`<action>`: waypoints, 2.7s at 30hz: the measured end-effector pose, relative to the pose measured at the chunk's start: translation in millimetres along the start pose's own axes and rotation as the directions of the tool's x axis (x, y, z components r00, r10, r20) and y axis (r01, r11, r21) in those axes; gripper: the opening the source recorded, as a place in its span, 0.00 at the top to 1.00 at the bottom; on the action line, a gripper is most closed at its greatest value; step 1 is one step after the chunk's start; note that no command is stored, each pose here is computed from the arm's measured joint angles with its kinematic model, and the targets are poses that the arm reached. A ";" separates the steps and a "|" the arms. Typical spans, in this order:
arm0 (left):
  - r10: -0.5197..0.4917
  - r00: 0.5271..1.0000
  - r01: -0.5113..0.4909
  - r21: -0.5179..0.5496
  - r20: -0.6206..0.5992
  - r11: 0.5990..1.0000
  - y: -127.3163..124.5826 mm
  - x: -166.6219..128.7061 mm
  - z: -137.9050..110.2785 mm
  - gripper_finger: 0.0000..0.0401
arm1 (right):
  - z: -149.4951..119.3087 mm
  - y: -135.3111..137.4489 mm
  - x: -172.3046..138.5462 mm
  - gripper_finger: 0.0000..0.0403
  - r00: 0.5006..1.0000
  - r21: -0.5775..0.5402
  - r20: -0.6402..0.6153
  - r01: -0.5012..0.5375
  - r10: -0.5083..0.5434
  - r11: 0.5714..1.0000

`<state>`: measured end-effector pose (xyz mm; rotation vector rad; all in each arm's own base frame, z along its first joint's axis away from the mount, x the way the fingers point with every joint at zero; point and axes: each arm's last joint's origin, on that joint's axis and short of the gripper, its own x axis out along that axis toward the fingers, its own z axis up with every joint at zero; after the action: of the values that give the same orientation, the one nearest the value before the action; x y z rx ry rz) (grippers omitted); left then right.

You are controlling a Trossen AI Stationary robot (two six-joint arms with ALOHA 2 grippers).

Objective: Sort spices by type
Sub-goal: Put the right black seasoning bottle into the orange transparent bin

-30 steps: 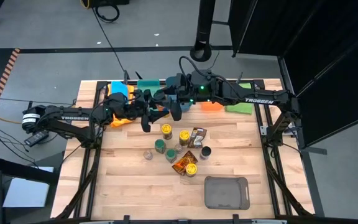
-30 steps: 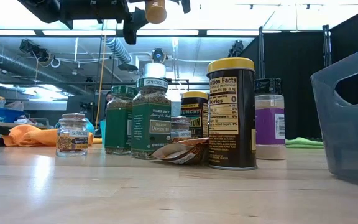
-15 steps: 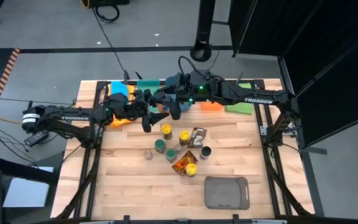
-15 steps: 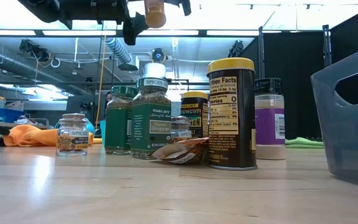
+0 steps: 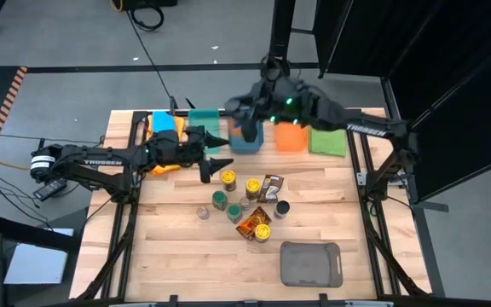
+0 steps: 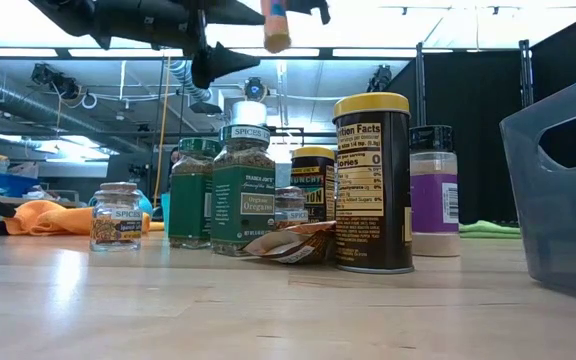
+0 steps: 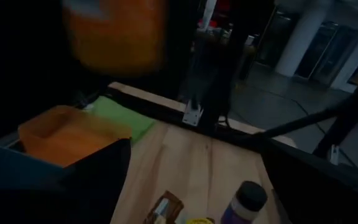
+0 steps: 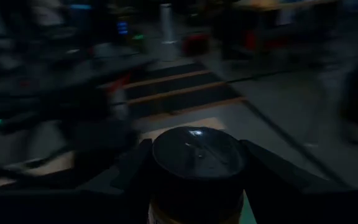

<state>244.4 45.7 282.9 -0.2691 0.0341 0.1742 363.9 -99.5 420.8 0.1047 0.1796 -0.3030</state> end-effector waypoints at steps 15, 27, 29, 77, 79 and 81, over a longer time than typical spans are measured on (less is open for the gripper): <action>0.039 0.999 -0.039 -0.003 0.036 0.999 5.1 -1.7 4.9 0.08 | -10.4 -90.8 -46.5 0.48 0.925 -0.094 -0.152 0.337 -0.348 0.937; 0.073 0.963 -0.084 0.030 0.258 0.996 10.0 -44.5 46.8 0.08 | -121.2 -144.8 -85.4 0.48 0.854 0.148 0.071 0.502 -0.515 0.852; 0.096 0.958 -0.111 0.042 0.271 0.993 12.8 -47.8 49.3 0.08 | -144.0 -146.7 -82.0 0.48 0.853 0.171 0.055 0.504 -0.519 0.847; 0.154 0.973 -0.164 0.043 0.171 0.986 21.3 -47.1 40.4 0.08 | -274.4 -124.1 -45.3 0.48 0.438 0.274 -0.081 0.873 -0.895 0.403; 0.155 0.974 -0.166 0.049 0.168 0.985 21.4 -47.1 40.1 0.08 | -277.6 -122.6 -42.3 0.48 0.447 0.258 -0.078 0.872 -0.891 0.415; 0.158 0.975 -0.169 0.062 0.157 0.984 21.7 -46.9 39.2 0.08 | -280.6 -122.0 -39.8 0.48 0.451 0.256 -0.074 0.871 -0.889 0.420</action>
<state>194.8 68.9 317.7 -0.1769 -0.0886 0.3566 244.4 -167.6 144.6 0.2607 0.1033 -1.4321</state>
